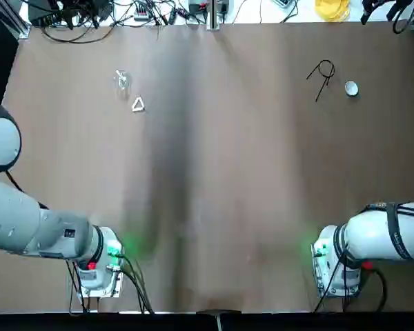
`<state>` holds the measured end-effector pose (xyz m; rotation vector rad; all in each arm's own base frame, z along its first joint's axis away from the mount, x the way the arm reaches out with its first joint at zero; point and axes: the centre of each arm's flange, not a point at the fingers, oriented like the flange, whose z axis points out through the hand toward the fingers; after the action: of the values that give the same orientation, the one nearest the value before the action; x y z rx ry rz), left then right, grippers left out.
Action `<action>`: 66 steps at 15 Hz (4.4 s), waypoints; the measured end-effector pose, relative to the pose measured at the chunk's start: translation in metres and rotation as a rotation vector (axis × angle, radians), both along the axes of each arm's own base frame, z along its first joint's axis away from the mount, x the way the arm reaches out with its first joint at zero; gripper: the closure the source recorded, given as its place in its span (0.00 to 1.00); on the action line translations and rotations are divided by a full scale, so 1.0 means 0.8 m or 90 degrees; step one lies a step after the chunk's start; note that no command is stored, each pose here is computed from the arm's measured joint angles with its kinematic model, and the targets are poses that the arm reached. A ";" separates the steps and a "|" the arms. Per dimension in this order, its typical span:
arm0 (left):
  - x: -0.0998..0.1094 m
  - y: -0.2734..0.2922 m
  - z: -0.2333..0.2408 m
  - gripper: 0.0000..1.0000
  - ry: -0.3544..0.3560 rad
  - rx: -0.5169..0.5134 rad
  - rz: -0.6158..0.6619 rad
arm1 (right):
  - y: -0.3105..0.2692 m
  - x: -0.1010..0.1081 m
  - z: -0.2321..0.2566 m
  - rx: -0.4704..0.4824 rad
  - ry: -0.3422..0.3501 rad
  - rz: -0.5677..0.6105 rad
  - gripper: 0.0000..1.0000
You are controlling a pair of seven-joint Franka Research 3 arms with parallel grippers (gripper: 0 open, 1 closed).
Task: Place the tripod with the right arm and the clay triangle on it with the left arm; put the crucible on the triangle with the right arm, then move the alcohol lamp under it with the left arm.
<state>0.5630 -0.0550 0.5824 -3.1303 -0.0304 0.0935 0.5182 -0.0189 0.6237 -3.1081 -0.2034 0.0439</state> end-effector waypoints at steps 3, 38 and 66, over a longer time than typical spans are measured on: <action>0.002 0.002 -0.003 0.00 0.001 0.000 0.002 | 0.000 0.000 0.000 0.000 0.000 0.000 0.00; 0.062 -0.067 -0.486 0.01 0.057 -0.028 -0.289 | -0.071 0.165 -0.326 -0.025 0.005 -0.082 0.15; 0.066 -0.053 -0.506 0.88 0.071 -0.012 -0.321 | -0.086 0.172 -0.432 0.008 0.023 -0.119 0.77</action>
<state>0.6156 -0.0971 0.1776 -3.0328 0.7527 0.2605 0.6560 -0.0880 0.2782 -3.0943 0.0869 0.0942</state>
